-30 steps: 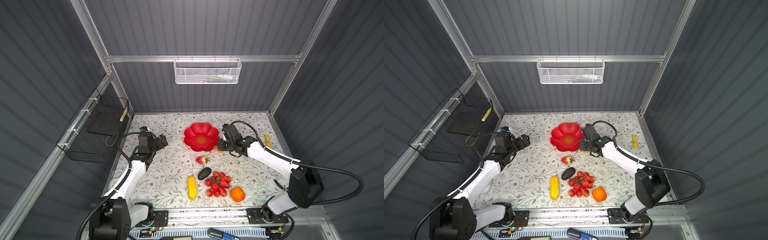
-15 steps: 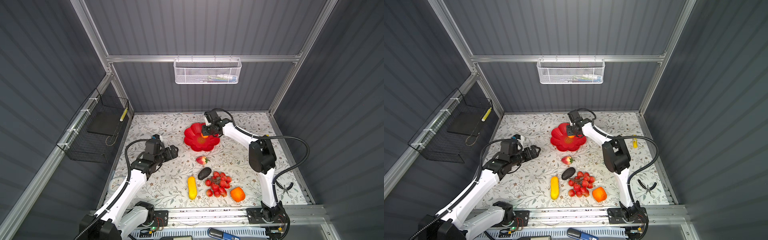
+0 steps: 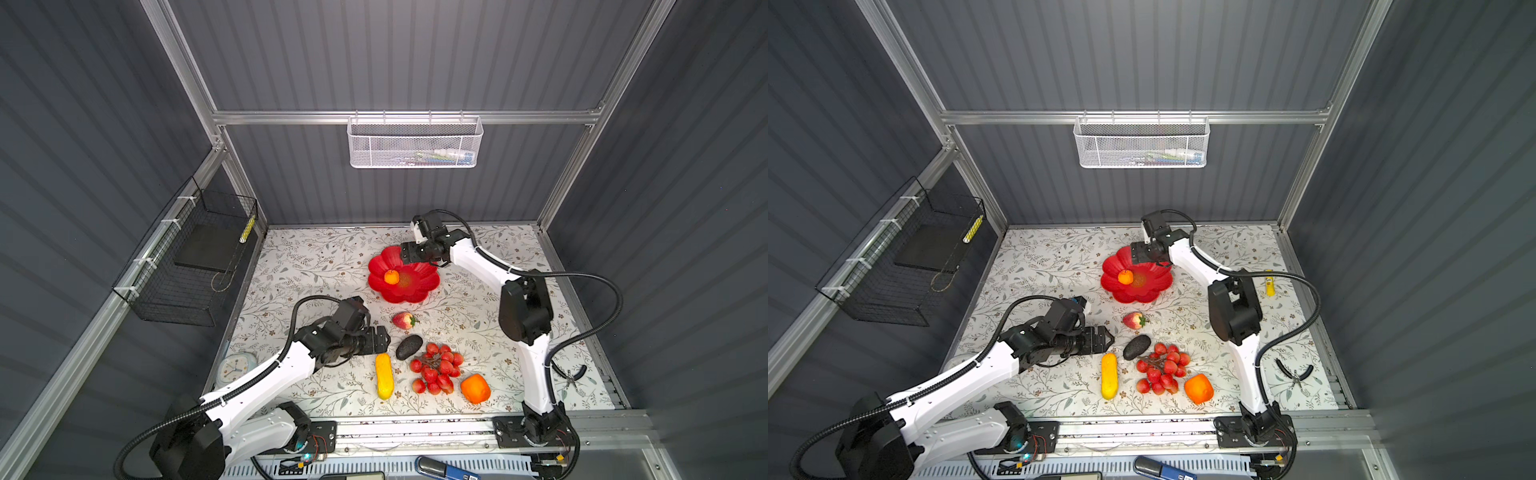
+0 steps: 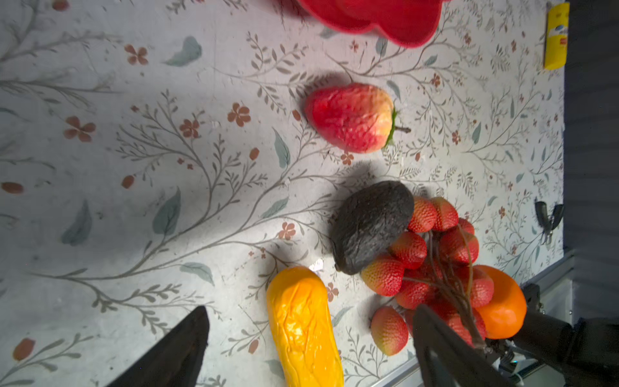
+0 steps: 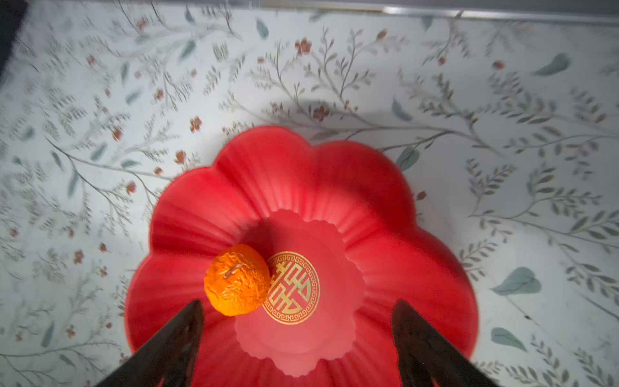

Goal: Arrange fruit in a fruit bowl
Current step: Pick up the fruit from the bottom-center of the table.

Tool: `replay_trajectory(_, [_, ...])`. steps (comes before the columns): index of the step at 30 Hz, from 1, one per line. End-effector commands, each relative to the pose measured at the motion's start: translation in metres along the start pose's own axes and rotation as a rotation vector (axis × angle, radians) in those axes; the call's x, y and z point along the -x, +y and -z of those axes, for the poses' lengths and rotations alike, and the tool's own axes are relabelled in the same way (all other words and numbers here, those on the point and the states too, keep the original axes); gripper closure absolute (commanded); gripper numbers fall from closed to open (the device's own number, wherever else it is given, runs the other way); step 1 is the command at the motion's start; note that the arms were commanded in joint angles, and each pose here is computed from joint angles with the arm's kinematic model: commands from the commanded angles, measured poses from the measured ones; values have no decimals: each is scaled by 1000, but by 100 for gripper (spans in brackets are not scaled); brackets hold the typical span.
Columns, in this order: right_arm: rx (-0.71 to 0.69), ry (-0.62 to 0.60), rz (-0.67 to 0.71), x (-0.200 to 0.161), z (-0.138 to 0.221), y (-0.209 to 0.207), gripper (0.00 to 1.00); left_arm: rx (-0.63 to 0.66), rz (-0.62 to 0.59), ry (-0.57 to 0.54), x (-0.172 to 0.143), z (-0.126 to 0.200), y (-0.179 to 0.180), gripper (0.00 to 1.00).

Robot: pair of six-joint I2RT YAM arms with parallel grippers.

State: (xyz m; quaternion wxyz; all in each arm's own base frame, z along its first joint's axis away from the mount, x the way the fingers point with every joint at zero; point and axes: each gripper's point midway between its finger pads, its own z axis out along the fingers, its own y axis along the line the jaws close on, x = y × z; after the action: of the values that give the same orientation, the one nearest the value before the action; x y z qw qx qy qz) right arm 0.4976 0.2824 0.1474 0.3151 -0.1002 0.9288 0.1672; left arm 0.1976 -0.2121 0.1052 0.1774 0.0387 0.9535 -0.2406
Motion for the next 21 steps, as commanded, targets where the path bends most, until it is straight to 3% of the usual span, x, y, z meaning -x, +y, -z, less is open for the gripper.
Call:
replay_trajectory(1, [56,-189,-68,35,60,-7,8,47,-6,101,-27,-12,10,5])
replay_trajectory(7, [73,-343,-139,23,134,-30,1,66,-44,182,-41,-34,8,10])
replay_trajectory(14, [73,-384,-205,-12,168,-47,1,45,-38,251,-56,-50,7,39])
replay_trajectory(21, [48,-412,-257,-26,181,-61,1,71,-53,234,-54,-49,12,59])
